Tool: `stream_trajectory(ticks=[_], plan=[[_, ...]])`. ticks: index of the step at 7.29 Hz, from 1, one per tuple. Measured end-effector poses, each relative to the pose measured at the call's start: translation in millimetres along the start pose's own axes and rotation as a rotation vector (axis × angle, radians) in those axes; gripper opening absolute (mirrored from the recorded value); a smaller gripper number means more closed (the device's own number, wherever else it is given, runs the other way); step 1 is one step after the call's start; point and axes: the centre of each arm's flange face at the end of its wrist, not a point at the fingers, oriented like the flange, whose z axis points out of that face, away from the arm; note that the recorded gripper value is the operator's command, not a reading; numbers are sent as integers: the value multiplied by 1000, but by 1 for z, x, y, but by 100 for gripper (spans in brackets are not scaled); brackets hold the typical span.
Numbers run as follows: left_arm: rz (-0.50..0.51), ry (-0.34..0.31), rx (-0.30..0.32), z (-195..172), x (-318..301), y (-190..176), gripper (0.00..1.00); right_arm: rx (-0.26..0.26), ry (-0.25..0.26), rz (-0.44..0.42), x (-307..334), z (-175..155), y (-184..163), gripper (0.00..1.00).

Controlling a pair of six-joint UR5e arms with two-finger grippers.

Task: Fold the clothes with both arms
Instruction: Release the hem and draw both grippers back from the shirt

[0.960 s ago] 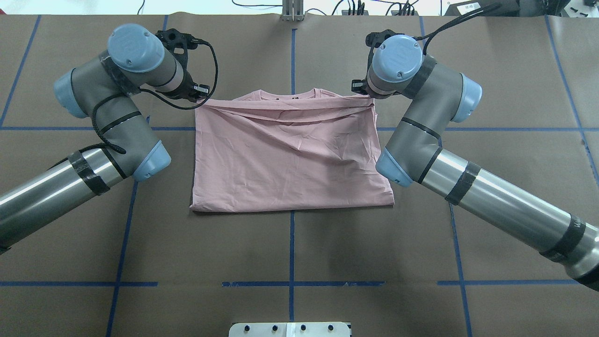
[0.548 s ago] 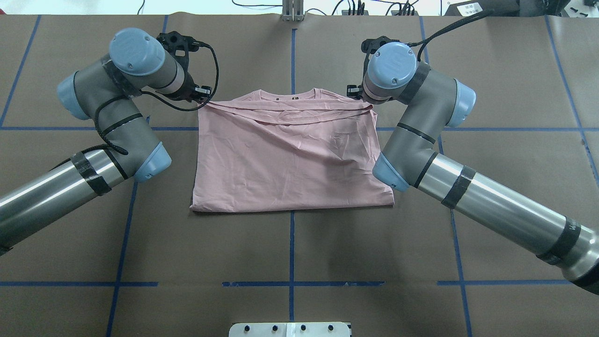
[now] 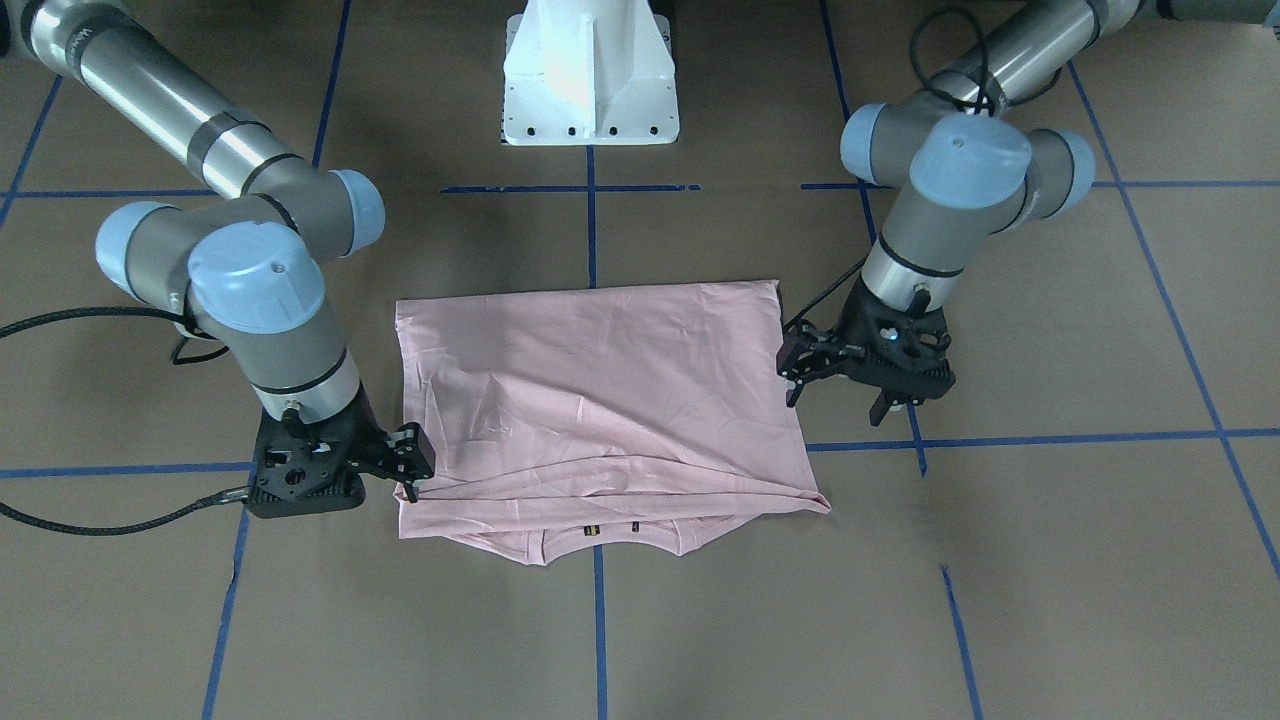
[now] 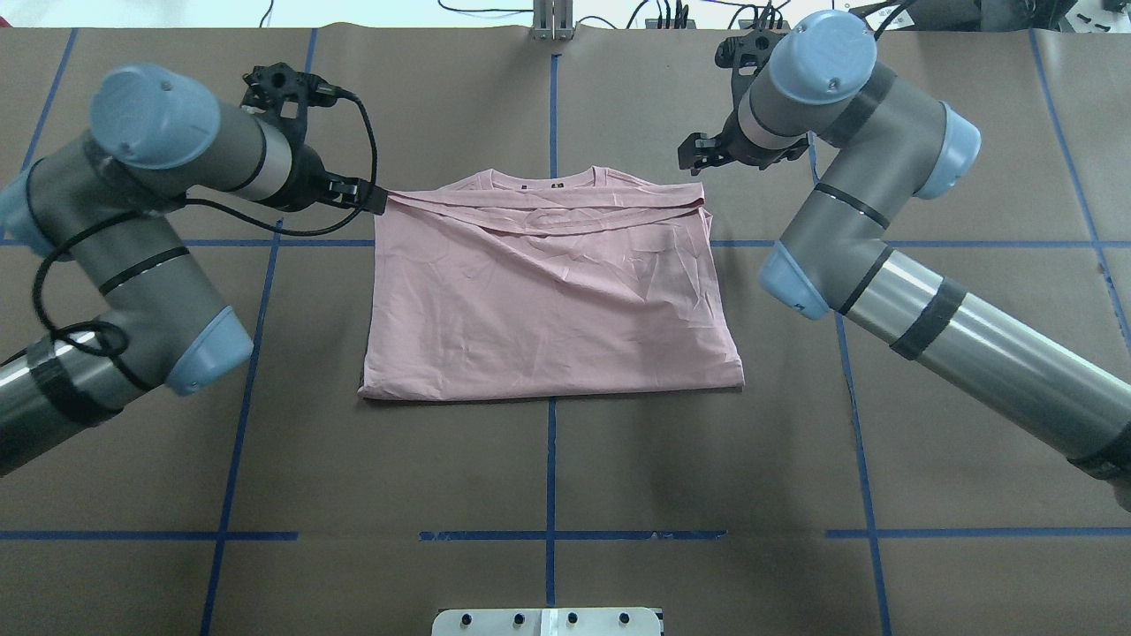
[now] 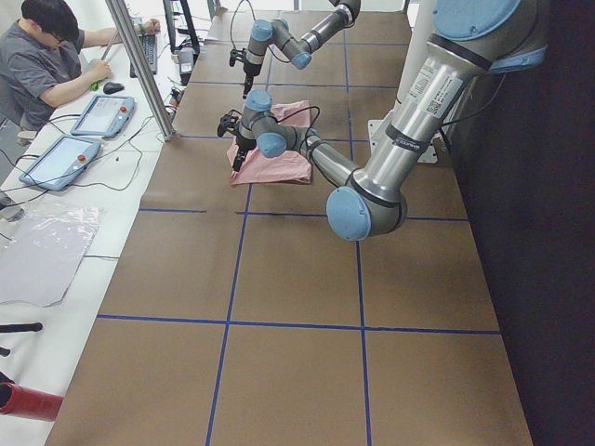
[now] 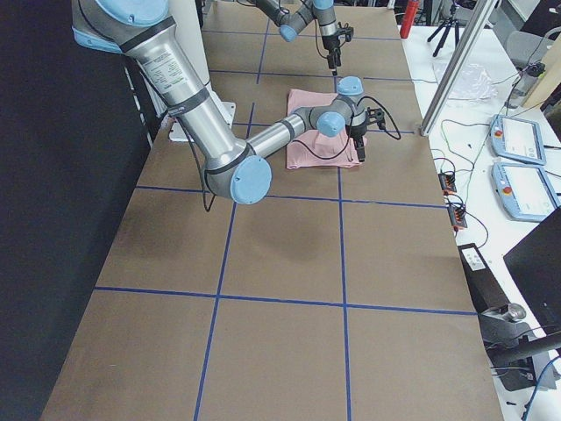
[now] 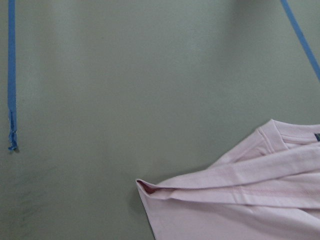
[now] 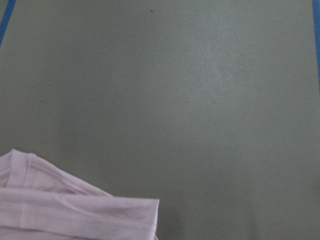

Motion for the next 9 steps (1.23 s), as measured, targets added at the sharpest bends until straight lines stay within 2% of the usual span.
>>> stream_trajectory(ticks=[1, 2, 3, 5, 9], plan=[[-27, 33, -13, -20, 1, 33, 82, -1, -21, -15, 10, -13, 6, 100], [-80, 43, -36, -24, 8, 69, 55, 0, -29, -18, 15, -19, 10, 100], [-156, 30, -60, -14, 18, 103, 50, 1, -31, -16, 17, -20, 12, 100], [-240, 6, -97, 7, 34, 145, 50, 1, -28, -14, 19, -19, 13, 100], [-229, -32, -132, 39, 47, 177, 50, 1, -26, -12, 20, -18, 13, 100]])
